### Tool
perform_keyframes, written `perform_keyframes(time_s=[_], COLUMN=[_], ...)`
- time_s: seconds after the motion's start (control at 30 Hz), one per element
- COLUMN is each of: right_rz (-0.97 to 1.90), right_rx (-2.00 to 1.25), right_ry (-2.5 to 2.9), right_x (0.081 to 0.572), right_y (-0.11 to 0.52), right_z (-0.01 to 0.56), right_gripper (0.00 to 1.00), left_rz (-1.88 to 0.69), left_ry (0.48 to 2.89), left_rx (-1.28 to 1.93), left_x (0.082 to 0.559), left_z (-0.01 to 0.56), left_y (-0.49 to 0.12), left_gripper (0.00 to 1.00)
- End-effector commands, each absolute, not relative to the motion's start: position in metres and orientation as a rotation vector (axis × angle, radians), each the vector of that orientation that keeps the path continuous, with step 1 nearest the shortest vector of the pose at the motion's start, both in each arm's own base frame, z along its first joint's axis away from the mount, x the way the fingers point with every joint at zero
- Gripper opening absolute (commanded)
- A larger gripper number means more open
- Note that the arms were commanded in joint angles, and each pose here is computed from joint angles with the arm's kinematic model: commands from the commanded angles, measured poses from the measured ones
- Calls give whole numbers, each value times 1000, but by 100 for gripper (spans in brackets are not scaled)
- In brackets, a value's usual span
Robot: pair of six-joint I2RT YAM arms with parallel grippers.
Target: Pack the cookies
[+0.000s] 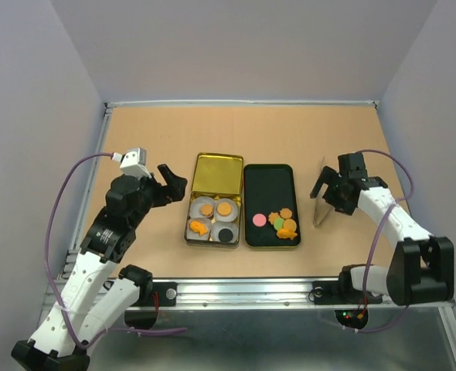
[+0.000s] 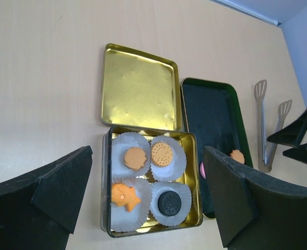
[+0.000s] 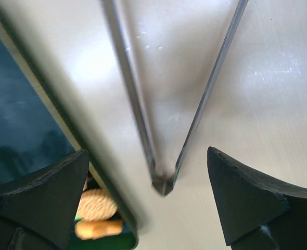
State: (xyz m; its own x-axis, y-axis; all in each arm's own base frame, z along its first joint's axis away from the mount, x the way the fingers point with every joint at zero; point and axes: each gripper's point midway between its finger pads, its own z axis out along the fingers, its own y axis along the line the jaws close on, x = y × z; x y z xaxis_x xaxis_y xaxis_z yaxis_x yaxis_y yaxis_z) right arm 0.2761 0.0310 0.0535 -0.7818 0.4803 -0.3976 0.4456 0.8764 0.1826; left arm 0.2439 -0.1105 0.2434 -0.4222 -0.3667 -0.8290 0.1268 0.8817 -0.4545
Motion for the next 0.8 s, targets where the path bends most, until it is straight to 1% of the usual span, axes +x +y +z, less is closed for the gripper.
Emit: perform_keyframes(time_s=[0.0,0.07,0.17,0.23,0.27,0.33,0.37,0.43,0.53,0.67,0.77], right_rz=[228,251,426,502,573,641,670,732,772,788,791], right_rx=[637,621,566,544,527,499,489,465,452,435,423], right_ry=[2510,2474,2417,2392,2383,2337,2323,2294,2290,2303,2311], right_x=[274,274,267,263,260,253,251,243,234,225,220], right_y=[41,44,66,75,84,91,94,101,105,107,108], right_z=[104,122,155,167,174,189,195,206,210,209,208], right_gripper=[100,100,100,100,99,99,99,99,98,97,95], left_rz=[-555,-535,-490,-477,-451,-406,-378,-396,-347,-264,-222], left_ry=[1917,1938,1980,2016,2062,2127,2180,2238,2285,2337,2369], left_rx=[-167,-150,-116,-67,-53,-64,-72,-46,-43,-48,-44], left_x=[254,263,284,297,311,328,344,355,379,406,420], left_z=[248,242,237,233,224,210,197,184,169,151,138], left_y=[-115,-118,-124,-132,-136,-134,-135,-140,-143,-143,-142], left_gripper=[99,99,99,99,99,99,99,99,98,92,83])
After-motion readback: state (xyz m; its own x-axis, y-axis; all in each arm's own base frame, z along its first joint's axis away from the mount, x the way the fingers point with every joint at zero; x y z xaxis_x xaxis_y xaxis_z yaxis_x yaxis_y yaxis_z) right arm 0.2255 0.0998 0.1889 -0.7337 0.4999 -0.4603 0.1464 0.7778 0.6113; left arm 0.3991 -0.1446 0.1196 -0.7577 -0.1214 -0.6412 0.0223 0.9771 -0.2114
